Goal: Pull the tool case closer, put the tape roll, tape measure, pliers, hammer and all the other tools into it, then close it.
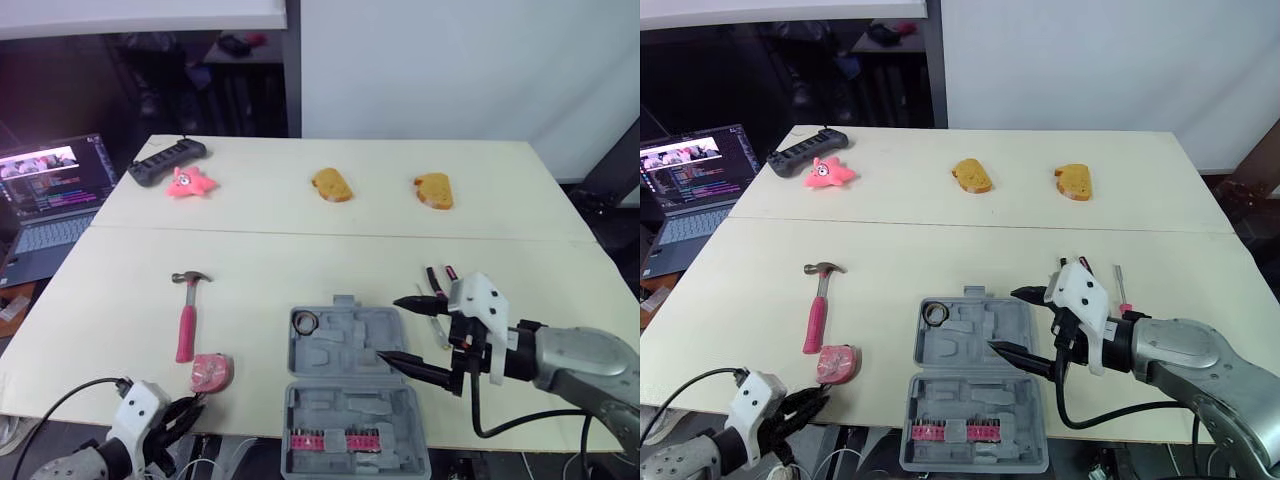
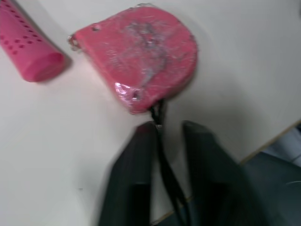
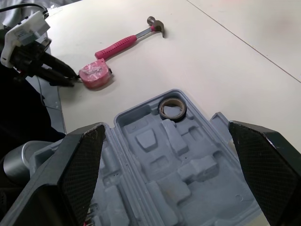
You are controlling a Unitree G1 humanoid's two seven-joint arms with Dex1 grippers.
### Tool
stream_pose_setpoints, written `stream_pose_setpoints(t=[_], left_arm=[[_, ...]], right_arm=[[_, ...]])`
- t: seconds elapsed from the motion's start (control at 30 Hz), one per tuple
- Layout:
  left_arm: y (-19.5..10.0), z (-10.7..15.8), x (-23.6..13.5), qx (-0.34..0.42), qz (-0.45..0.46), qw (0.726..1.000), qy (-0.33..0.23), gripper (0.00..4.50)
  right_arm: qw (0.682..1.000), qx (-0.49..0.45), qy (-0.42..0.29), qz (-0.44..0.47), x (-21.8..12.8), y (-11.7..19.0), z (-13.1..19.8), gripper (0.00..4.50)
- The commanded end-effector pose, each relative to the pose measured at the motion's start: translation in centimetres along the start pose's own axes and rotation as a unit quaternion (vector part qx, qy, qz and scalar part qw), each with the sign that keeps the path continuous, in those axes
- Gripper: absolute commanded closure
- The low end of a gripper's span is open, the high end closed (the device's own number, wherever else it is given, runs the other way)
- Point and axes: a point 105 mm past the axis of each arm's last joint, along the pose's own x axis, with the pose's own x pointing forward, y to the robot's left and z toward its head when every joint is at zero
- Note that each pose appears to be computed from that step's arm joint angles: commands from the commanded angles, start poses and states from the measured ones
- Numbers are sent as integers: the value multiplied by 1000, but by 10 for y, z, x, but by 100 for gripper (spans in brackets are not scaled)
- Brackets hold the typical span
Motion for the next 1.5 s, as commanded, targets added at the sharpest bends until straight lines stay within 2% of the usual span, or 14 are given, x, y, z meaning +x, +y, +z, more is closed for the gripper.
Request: stream_pose_setpoints(t=[0.03,0.1,0.13,0.27,0.4,0.47,0.57,0.67,0.83,1.13,1.3,1.37,1.43,1.5], left_arm=[[18,9,-18,24,8,1000,6,125],[29,26,-29,58,-13,998,6,21],[33,36,-35,73,-32,997,6,7],[42,71,-44,130,-123,984,9,7],[54,85,-30,213,-200,956,33,7],[58,84,-20,246,-225,941,48,7],[61,85,-6,254,-244,934,50,7],[55,79,16,282,-271,919,51,7],[50,72,33,285,-284,914,54,7],[54,43,46,294,-273,909,108,7],[51,43,50,287,-272,913,99,7],[49,44,47,283,-279,912,98,60],[49,44,46,283,-280,912,98,139],[49,48,44,286,-280,912,92,157]], right_arm=[[1000,-15,-16,0,1,1,7,0],[1000,-15,-18,-2,2,0,7,0],[1000,-15,-19,-2,2,0,6,0],[1000,-15,-22,-3,4,-1,6,0],[1000,-20,-20,-8,3,-5,4,0],[999,-24,-18,-12,1,-6,3,0],[999,-30,-17,-19,0,-7,4,0],[999,-39,-11,-30,-4,-9,5,0],[998,-41,-10,-40,-8,-7,7,0],[998,-37,-4,-54,-13,-5,8,0],[998,-35,-2,-59,-14,-6,8,0],[998,-35,-2,-59,-14,-6,8,0],[998,-35,-1,-59,-14,-7,7,0],[998,-35,1,-56,-14,-7,7,0]])
